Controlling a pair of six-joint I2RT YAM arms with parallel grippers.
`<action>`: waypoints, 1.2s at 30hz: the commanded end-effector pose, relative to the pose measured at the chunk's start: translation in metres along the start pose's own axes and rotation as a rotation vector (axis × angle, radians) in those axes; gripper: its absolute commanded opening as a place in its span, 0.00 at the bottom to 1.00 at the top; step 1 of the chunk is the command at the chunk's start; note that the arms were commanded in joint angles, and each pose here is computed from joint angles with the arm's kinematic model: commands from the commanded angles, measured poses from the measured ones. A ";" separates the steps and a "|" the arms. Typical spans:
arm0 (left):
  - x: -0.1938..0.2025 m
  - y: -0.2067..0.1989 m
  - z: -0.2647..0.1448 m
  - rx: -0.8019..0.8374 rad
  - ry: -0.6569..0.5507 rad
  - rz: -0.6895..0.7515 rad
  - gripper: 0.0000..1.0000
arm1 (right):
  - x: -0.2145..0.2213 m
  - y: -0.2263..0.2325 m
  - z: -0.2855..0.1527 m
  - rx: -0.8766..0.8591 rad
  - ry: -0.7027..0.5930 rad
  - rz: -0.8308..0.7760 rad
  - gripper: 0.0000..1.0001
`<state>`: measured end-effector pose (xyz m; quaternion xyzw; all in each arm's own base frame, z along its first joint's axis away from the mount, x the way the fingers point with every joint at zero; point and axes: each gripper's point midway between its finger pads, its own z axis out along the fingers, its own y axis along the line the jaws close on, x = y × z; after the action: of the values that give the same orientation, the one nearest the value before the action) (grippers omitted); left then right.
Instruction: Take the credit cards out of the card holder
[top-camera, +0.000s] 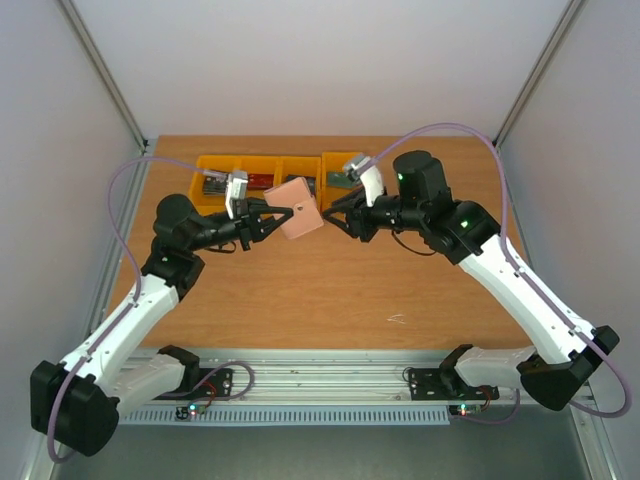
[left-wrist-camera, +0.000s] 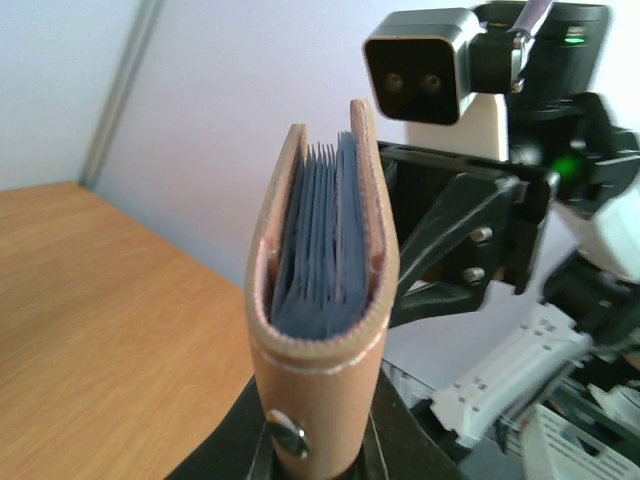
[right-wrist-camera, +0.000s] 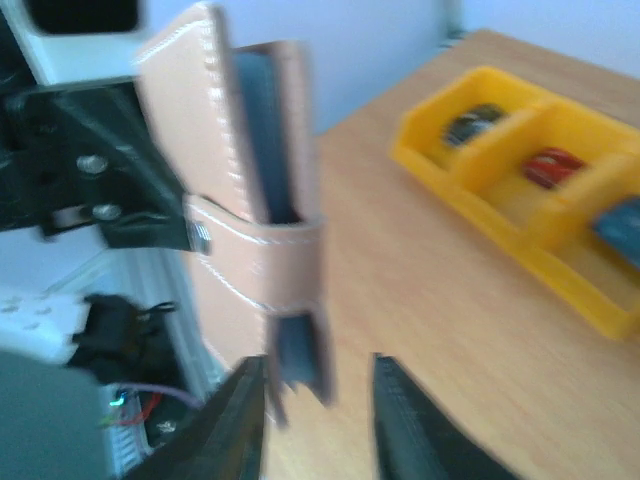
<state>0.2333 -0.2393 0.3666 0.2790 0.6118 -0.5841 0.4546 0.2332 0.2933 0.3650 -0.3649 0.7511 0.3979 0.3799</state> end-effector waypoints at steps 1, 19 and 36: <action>-0.004 0.034 -0.010 -0.228 -0.049 -0.012 0.00 | -0.014 -0.055 -0.027 0.405 -0.036 0.034 0.38; -0.007 0.058 -0.016 -0.401 -0.086 0.032 0.00 | -0.042 -0.034 0.077 0.580 0.018 -0.011 0.42; -0.009 0.054 -0.014 -0.383 -0.095 0.039 0.00 | 0.004 -0.055 0.093 0.645 0.162 0.039 0.44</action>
<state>0.2861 -0.2135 0.3140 0.1496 0.7282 -0.4489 0.4958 0.3043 0.3579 0.3354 -0.2375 0.8533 0.1571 0.4367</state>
